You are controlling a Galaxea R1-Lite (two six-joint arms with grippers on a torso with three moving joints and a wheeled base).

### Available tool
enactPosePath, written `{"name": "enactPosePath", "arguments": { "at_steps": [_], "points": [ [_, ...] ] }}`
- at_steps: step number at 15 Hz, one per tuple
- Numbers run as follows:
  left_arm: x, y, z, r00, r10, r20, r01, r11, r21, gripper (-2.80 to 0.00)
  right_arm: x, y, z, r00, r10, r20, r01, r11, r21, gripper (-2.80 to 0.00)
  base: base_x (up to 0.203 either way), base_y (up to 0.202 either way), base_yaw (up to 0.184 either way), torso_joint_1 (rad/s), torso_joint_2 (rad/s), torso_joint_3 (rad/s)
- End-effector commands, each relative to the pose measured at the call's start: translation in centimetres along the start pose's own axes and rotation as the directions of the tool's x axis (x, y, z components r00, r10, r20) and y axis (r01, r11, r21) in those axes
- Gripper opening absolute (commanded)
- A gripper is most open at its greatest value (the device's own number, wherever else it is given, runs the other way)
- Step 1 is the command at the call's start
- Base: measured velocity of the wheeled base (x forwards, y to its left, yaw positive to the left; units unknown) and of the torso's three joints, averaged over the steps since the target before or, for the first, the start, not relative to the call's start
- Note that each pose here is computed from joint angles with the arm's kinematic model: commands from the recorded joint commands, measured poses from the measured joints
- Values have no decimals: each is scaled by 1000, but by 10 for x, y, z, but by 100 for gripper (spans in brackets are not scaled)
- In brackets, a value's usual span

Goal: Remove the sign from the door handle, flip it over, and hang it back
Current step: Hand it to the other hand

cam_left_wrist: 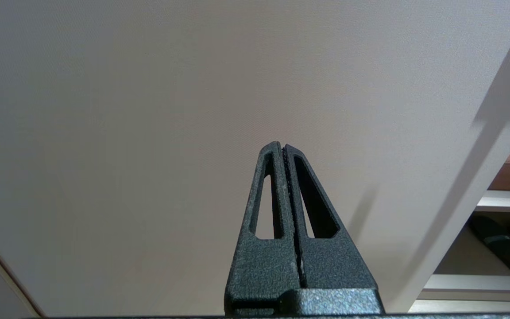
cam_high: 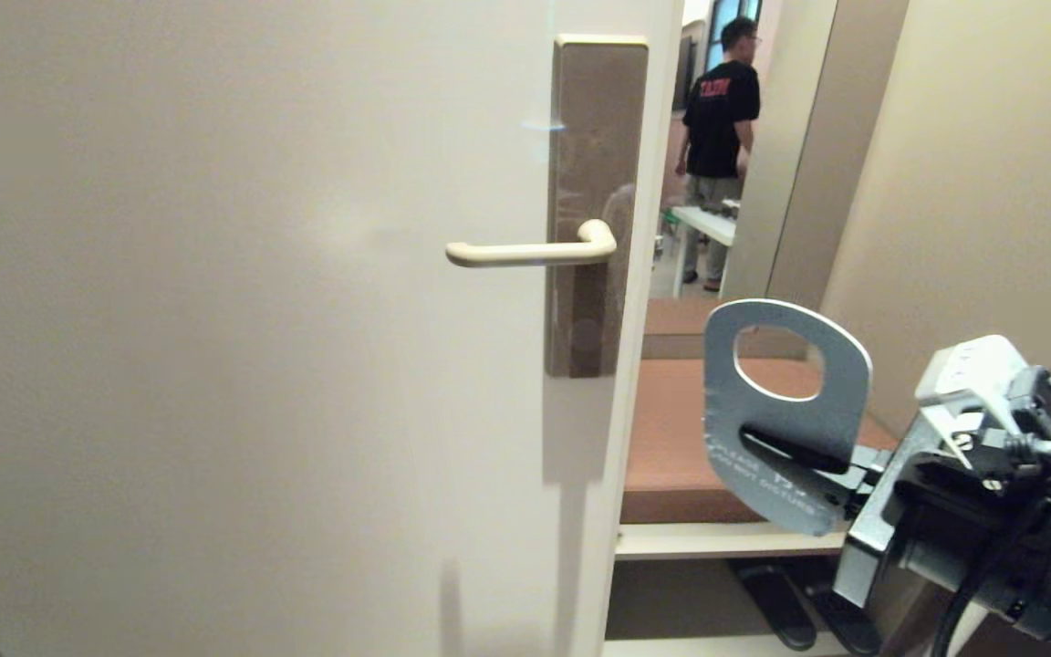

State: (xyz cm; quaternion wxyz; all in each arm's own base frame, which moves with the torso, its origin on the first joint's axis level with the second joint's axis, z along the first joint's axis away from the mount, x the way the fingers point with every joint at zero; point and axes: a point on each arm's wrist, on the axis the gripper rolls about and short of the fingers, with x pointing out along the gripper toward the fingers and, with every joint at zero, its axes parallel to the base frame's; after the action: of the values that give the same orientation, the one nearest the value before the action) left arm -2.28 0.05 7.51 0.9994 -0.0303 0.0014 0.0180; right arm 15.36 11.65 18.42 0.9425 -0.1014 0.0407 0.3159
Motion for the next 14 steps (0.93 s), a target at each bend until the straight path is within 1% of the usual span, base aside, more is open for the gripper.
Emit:
{"name": "enactPosePath", "arguments": {
  "at_steps": [1, 2, 4, 5, 7, 9, 11, 13, 14],
  "points": [
    [0, 0, 0, 1000, 2, 0, -2, 1000, -1, -280, -26, -21, -5, 991, -129, 23, 129, 992, 16, -280, 0, 0, 0, 0, 0, 0],
    [0, 0, 0, 1000, 1, 0, -1, 1000, -1, -280, -35, -29, -13, 981, -192, 4, 192, 981, 26, -280, 0, 0, 0, 0, 0, 0],
    [0, 0, 0, 1000, 1, 1, -1, 1000, -1, -280, -53, -39, -32, 956, -287, -50, 290, 956, 49, -280, 0, 0, 0, 0, 0, 0],
    [0, 0, 0, 1000, 1, 0, -1, 1000, -1, -280, -62, -40, -35, 946, -321, -44, 323, 944, 62, -280, 0, 0, 0, 0, 0, 0],
    [0, 0, 0, 1000, 1, -1, -1, 1000, -1, -280, -79, -35, -44, 936, -350, -42, 352, 931, 98, -280, 0, 0, 0, 0, 0, 0],
    [0, 0, 0, 1000, 1, 1, -1, 1000, -1, -280, -95, -33, -54, 918, -393, -49, 396, 912, 108, -280, 0, 0, 0, 0, 0, 0],
    [0, 0, 0, 1000, 1, 1, -1, 1000, -1, -280, -114, -25, -71, 901, -427, -79, 434, 893, 116, -280, 0, 0, 0, 0, 0, 0],
    [0, 0, 0, 1000, 1, -1, -1, 1000, -1, -280, -129, -20, -80, 873, -479, -96, 488, 859, 153, -280, 0, 0, 0, 0, 0, 0],
    [0, 0, 0, 1000, 1, 1, -1, 1000, -1, -280, -137, -15, -84, 867, -487, -103, 498, 851, 170, -280, 0, 0, 0, 0, 0, 0]
  ]
}}
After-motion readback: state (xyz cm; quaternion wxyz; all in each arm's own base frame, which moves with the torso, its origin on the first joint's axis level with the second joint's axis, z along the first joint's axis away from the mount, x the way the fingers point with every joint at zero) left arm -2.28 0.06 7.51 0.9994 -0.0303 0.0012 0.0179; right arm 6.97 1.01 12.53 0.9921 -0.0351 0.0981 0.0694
